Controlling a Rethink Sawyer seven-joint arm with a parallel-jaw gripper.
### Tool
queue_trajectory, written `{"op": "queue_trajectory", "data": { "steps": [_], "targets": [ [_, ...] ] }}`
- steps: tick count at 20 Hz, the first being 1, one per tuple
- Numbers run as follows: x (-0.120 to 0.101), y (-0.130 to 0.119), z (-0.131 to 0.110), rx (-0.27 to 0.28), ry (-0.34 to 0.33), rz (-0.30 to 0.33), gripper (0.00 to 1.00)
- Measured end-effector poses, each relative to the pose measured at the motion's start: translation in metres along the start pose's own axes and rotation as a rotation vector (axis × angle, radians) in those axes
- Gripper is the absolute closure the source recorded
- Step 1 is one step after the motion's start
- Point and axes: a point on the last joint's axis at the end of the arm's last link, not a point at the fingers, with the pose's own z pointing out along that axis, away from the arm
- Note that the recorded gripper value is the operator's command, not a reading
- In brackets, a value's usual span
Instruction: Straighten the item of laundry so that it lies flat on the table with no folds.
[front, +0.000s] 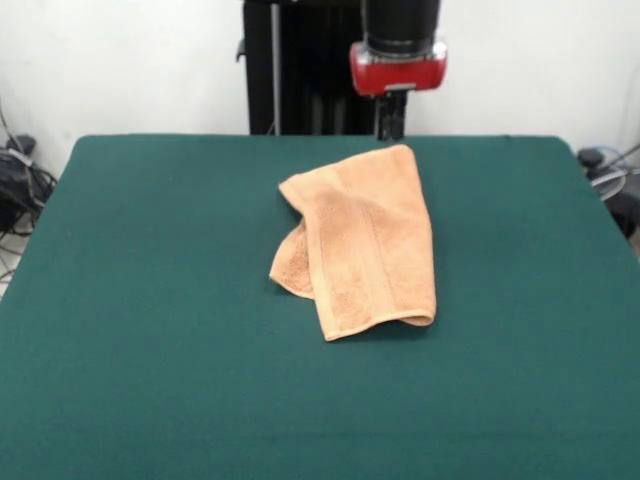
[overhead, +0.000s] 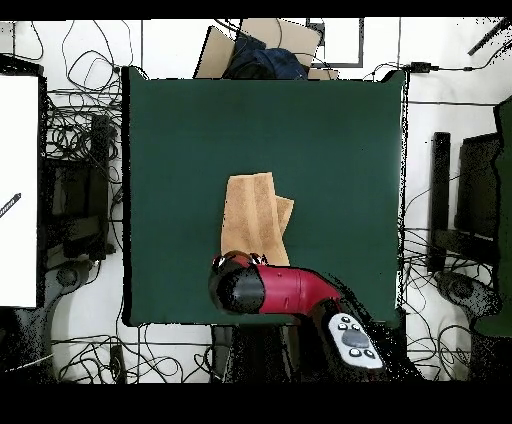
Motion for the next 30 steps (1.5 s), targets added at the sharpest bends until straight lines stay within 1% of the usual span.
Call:
{"op": "queue_trajectory", "data": {
  "steps": [7, 8, 23, 30],
  "targets": [
    [0.006, -0.004, 0.026, -0.018, -0.025, 0.027, 1.0],
    [0.008, -0.003, 0.03, -0.023, -0.018, 0.028, 0.0],
    [0.018, 0.001, 0.041, -0.04, 0.014, 0.032, 0.0],
    [0.029, -0.008, 0.054, -0.06, 0.049, 0.068, 0.0]
  ]
}}
